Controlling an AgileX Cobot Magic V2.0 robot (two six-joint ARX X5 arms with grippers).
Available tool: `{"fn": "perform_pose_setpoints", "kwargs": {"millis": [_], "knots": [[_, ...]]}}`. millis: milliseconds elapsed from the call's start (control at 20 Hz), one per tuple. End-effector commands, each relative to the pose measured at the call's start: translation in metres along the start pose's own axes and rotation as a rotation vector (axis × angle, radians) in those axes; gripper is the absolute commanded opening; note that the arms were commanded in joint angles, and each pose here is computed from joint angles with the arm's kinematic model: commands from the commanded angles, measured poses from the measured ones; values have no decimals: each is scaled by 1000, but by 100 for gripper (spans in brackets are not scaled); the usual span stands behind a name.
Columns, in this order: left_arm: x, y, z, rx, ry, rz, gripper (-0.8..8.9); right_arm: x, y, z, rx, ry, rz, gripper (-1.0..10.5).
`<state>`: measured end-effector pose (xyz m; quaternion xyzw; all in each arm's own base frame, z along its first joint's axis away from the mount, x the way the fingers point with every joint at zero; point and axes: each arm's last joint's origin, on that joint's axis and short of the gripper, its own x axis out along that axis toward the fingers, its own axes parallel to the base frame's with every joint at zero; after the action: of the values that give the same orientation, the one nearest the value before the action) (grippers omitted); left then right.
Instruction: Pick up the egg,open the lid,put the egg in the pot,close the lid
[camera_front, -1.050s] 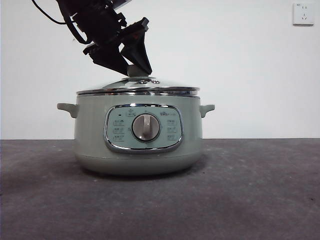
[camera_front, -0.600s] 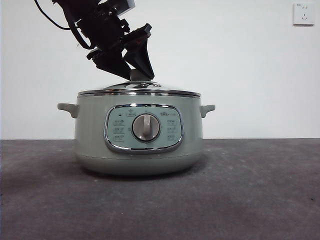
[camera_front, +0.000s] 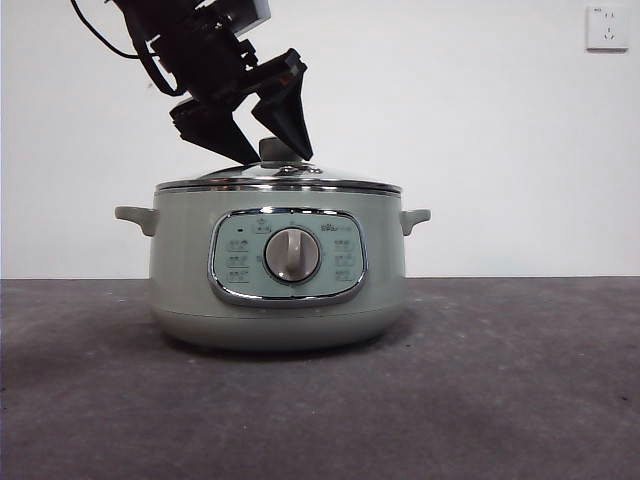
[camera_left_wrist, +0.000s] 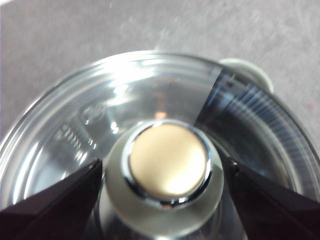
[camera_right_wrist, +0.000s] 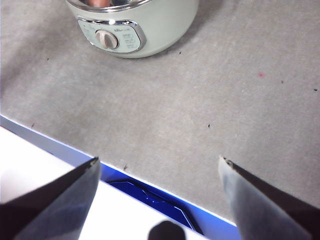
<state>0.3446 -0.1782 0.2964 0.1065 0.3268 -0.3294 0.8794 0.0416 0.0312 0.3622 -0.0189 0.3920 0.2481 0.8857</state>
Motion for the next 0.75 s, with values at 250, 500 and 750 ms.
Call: {"fn": "perform_pose_setpoints", "kwargs": {"millis": [250,500,750], "knots": [[-32,0,32,-26,71,-9,416,2,-1,0,1,-7,-30,405],[-99,-9,67,-30,82,-19,409,2,-1,0,-9,-16,-38,405],[-181,-28,66,-28,80,-22,409,2,0,5,-51,-62,-28,405]]}}
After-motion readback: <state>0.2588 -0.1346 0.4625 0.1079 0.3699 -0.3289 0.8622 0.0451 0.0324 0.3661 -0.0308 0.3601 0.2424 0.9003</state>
